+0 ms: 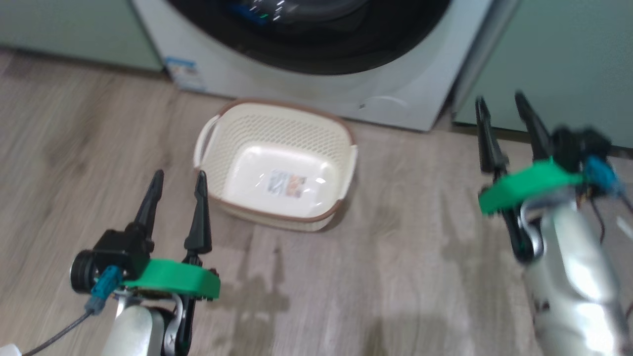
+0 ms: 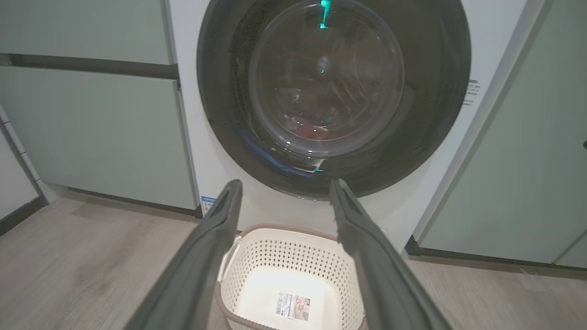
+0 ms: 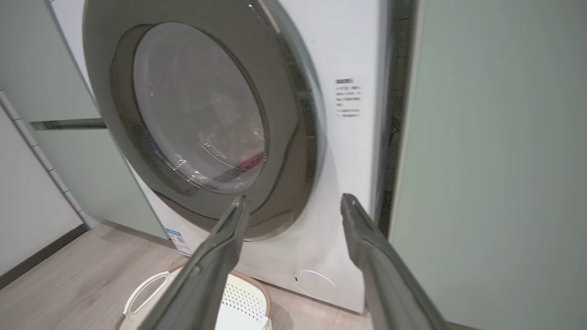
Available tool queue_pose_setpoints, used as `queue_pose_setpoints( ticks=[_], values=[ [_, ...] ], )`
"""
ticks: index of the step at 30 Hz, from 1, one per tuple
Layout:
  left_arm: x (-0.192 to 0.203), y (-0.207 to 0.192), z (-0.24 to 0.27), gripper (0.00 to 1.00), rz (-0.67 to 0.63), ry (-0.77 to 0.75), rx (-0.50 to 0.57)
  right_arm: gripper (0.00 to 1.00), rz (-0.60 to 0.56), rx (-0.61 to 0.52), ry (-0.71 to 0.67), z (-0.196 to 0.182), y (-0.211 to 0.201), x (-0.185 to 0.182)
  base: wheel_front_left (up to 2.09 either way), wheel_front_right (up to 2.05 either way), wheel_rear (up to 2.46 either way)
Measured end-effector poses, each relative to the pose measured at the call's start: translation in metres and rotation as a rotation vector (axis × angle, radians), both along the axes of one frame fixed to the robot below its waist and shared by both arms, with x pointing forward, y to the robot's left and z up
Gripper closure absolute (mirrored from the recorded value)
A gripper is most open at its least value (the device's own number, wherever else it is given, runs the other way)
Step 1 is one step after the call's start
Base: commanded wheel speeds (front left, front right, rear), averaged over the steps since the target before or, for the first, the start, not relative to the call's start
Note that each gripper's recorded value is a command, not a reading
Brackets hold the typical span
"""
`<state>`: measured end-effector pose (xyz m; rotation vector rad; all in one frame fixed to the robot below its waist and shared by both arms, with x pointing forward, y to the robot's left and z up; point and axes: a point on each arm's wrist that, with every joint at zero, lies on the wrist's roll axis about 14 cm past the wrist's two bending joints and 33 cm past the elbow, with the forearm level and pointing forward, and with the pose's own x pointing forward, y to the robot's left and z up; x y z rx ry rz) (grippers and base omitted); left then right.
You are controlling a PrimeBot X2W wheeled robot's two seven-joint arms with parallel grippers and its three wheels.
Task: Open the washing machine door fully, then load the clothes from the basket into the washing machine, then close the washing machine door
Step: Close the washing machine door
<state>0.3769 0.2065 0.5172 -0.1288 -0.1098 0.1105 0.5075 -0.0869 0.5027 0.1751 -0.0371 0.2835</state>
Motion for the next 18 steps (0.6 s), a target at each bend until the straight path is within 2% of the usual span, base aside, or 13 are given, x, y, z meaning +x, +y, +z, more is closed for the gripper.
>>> queue_pose_setpoints(
  ticks=[9,18],
  values=[
    [0.005,-0.051,0.001,0.0,-0.171,0.004,-0.016,0.0,-0.154,-0.003,-0.01,0.01,-0.068,-0.075,0.0,0.0,0.0],
    [-0.005,-0.077,0.004,0.0,-0.251,0.003,-0.012,0.0,-0.219,0.012,0.004,0.016,-0.092,-0.136,0.0,0.0,0.0]
  ],
)
